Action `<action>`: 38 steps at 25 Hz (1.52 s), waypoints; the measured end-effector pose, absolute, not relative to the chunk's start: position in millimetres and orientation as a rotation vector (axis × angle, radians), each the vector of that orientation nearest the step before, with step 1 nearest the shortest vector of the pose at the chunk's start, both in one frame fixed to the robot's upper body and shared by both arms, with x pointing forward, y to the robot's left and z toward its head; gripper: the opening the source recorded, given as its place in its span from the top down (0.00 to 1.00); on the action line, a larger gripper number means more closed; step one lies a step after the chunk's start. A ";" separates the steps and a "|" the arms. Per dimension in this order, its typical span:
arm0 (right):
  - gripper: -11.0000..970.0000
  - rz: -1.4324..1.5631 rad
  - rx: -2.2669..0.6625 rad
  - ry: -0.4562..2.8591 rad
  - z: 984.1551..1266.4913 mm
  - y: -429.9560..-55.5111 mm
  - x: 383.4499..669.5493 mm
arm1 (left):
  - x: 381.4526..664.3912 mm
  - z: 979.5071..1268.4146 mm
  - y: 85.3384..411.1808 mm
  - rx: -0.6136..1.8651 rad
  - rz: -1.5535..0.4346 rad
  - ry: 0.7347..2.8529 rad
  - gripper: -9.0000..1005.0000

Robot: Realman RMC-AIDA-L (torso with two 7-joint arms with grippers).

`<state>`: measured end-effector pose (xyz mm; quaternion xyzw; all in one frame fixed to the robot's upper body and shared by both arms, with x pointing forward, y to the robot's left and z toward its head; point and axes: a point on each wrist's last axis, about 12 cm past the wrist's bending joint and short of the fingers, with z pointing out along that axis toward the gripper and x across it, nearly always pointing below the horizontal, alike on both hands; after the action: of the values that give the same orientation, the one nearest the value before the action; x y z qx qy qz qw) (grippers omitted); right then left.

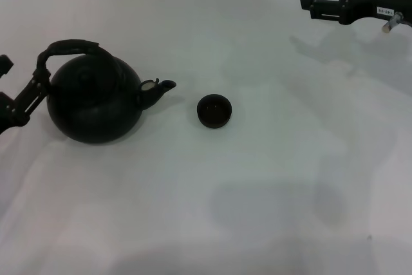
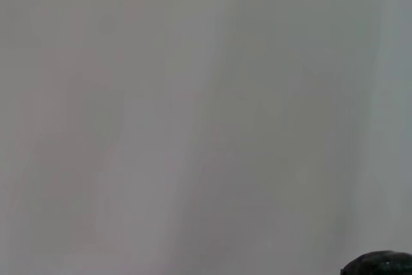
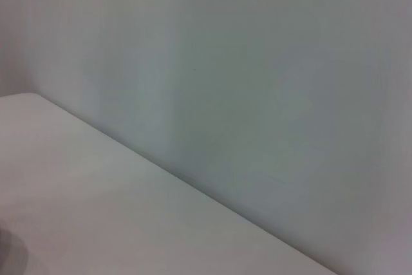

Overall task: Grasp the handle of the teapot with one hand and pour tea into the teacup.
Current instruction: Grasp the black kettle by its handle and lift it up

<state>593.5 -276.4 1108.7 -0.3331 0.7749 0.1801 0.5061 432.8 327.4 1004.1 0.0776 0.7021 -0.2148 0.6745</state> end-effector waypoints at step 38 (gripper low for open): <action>0.13 0.423 -0.803 1.892 1099.4 -280.5 591.0 | 450.4 995.0 312.2 0.156 -0.570 1.696 0.53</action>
<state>591.0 -280.5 1099.4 -0.3318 0.7816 0.1748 0.4985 450.4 312.2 995.0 0.0678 0.7384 -0.2481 0.6234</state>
